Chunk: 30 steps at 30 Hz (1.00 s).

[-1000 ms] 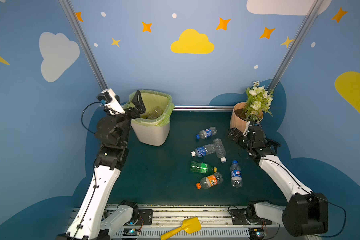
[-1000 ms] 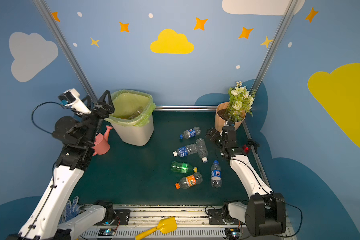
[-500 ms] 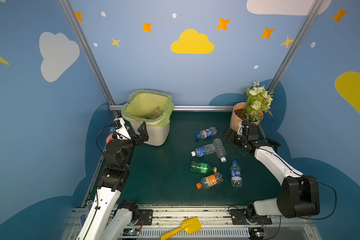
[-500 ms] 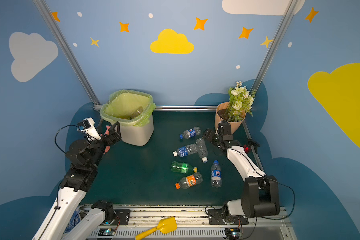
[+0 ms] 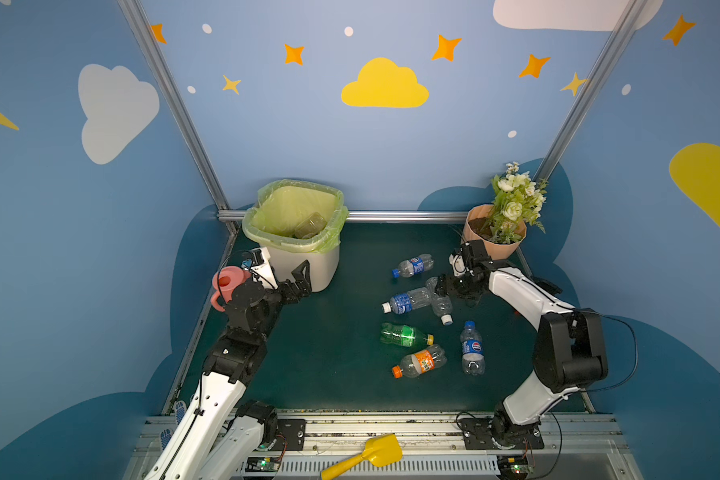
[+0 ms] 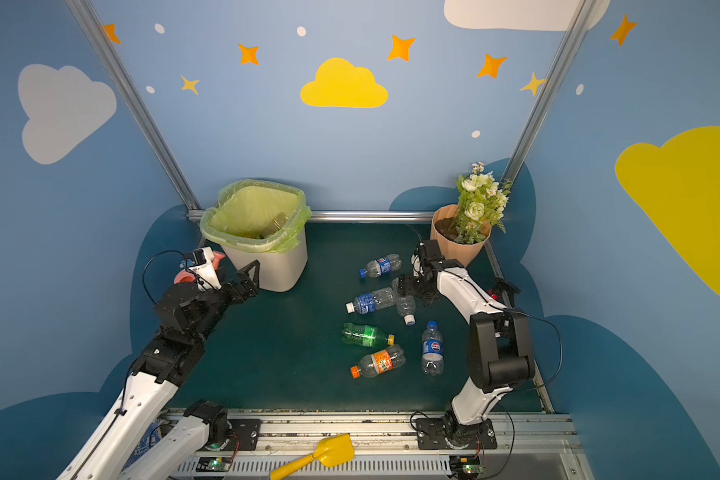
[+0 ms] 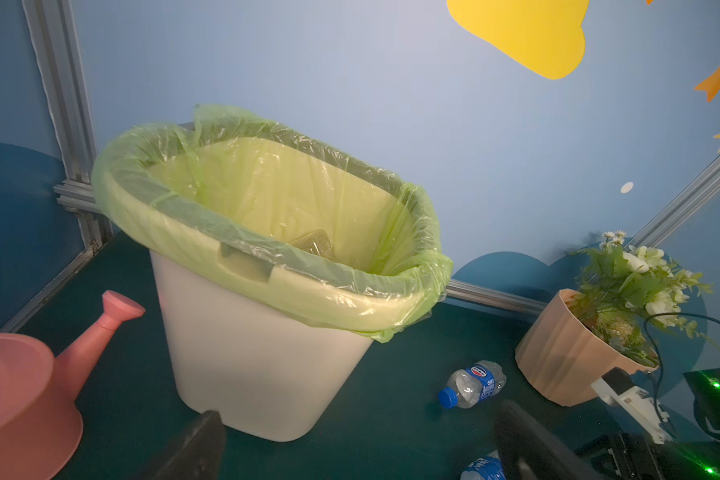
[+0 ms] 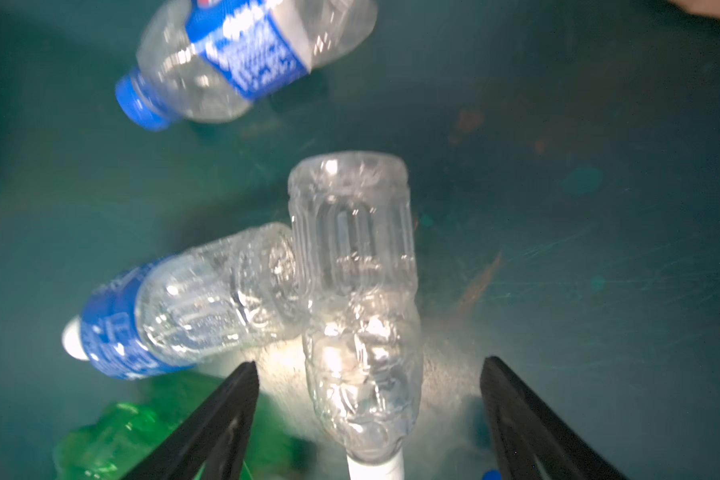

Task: Throw the plastic bottles in the bin
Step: 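Grasp the plain clear bottle with the right gripper while the left arm withdraws, then lift the plain clear bottle with the right gripper over the bin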

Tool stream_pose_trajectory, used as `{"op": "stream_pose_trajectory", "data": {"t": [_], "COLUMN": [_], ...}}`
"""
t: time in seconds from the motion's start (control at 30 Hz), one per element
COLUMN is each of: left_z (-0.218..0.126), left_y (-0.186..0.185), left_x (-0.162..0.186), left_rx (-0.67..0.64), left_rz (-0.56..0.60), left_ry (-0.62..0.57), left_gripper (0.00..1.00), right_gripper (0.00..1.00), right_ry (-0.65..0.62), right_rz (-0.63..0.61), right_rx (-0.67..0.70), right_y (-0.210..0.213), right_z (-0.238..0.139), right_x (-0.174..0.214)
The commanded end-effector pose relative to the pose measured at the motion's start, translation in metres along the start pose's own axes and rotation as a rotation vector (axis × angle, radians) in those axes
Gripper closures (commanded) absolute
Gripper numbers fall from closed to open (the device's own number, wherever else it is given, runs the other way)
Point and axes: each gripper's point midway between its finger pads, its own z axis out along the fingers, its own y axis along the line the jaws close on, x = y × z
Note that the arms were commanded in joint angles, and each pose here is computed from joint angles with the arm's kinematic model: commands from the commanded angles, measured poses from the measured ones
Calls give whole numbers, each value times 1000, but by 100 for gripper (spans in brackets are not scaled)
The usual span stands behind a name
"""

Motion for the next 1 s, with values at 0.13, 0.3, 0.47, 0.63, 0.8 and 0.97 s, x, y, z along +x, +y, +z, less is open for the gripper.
{"op": "stream_pose_trajectory", "data": {"t": [0.13, 0.3, 0.47, 0.63, 0.8, 0.97], "left_z": [-5, -5, -5, -6, -8, -8], "left_y": [5, 7, 9, 11, 13, 15], "left_x": [-1, 1, 3, 3, 3, 3], "left_rx": [-30, -34, -43, -55, -68, -78], "left_rz": [-2, -6, -6, -3, -2, 3], "left_ry": [-19, -21, -16, -16, -18, -23], "left_gripper": [0, 0, 0, 0, 0, 0], "right_gripper": [19, 26, 29, 23, 23, 25], "right_ry": [126, 162, 171, 183, 212, 201], "right_rz": [-71, -73, -88, -109, -116, -119], "right_rx": [46, 88, 97, 109, 138, 125], "right_y": [-1, -7, -6, -4, -9, -6], "right_z": [8, 17, 23, 33, 42, 47], "right_x": [20, 24, 21, 16, 14, 9]}}
